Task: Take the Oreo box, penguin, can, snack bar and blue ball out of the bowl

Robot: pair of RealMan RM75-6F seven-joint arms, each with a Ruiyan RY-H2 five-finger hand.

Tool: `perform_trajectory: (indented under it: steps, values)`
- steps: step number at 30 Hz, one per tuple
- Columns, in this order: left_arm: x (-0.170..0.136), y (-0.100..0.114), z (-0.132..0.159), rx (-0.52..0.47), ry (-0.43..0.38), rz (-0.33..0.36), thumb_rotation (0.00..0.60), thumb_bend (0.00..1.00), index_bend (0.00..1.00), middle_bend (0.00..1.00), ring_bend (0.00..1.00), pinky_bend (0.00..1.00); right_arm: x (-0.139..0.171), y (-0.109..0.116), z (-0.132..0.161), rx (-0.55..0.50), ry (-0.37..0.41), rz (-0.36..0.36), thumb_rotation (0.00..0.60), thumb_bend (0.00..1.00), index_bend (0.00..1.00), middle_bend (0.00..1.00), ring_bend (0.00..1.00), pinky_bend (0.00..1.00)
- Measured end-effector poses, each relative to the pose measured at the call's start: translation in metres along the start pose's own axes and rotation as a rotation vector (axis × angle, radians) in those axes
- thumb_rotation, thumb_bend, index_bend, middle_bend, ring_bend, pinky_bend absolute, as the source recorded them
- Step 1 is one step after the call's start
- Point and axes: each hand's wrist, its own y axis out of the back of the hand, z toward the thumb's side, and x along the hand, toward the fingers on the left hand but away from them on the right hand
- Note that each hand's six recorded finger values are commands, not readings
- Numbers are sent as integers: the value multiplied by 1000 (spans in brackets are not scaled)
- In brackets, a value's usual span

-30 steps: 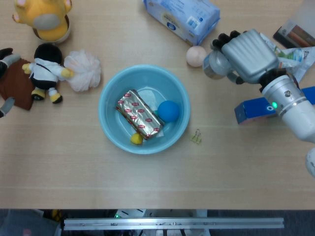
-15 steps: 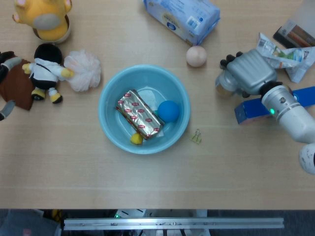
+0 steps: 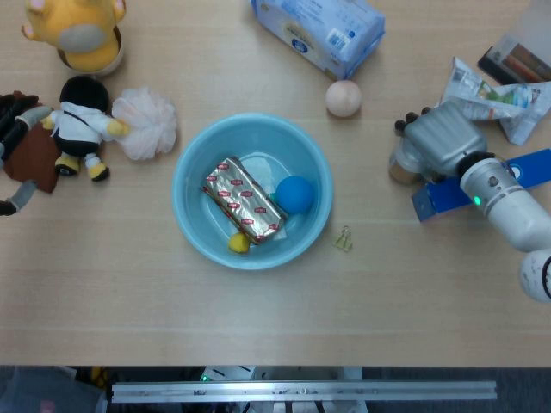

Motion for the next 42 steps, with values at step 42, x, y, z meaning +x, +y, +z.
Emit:
perform_trajectory:
  steps: [42]
  values:
    - [49,-17,105,125,-400,-71,600,371,148,138,89,230,147,66,-102,-202,-197,-221,600,294,0,256,203,470]
